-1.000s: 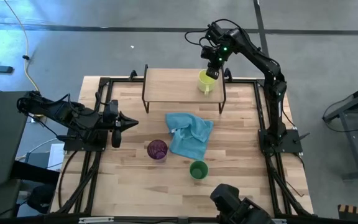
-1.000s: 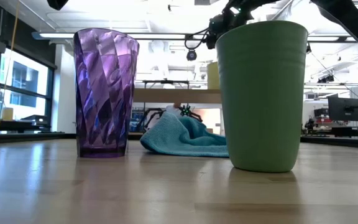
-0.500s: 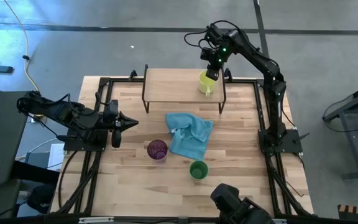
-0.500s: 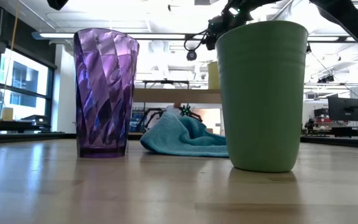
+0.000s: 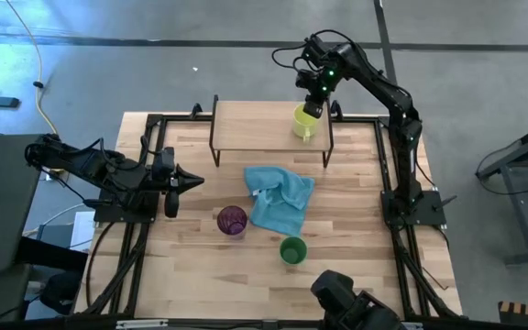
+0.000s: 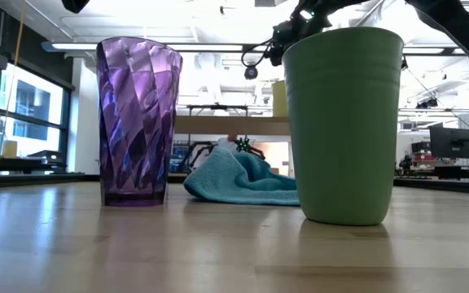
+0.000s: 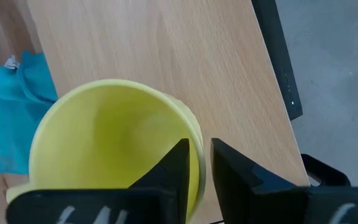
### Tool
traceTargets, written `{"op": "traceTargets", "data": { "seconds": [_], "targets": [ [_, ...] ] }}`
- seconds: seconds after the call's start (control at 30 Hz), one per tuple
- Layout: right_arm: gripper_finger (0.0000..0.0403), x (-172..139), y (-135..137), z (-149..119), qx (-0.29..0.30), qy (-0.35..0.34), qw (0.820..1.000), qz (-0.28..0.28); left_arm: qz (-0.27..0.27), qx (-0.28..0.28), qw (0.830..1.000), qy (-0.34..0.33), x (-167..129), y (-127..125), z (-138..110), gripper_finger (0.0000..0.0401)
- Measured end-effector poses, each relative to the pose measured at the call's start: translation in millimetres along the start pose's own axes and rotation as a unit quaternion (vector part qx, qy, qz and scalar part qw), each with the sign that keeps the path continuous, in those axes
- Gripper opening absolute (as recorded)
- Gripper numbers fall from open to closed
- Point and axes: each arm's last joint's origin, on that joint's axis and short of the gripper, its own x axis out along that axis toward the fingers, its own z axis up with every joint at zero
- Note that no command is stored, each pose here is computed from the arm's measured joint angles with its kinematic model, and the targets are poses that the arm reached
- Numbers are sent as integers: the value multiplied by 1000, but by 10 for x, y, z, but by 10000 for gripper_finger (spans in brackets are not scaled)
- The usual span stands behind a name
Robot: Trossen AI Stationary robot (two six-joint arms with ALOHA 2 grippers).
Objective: Stack small to large cups/mugs on shelf
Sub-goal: Put the green cup on the shelf
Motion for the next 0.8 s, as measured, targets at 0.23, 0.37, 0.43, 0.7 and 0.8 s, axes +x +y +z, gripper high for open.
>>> {"op": "traceTargets", "data": {
  "seconds": [0.23,0.37,0.43,0.7,0.8],
  "targets": [
    [58,-3,-1,1,0,-1,1000,0,0,0,1000,0,0,0,0,1],
    [58,-8,1,1,0,-2,1000,-1,0,0,1000,0,0,0,0,1],
    [58,-9,1,1,-1,-2,1000,-1,0,0,1000,0,0,0,0,1],
    [58,-10,4,-5,-2,1,1000,0,0,0,1000,0,0,0,0,1],
    [58,-13,7,-11,-1,3,1000,2,0,0,1000,0,0,0,0,1]
  ]
}}
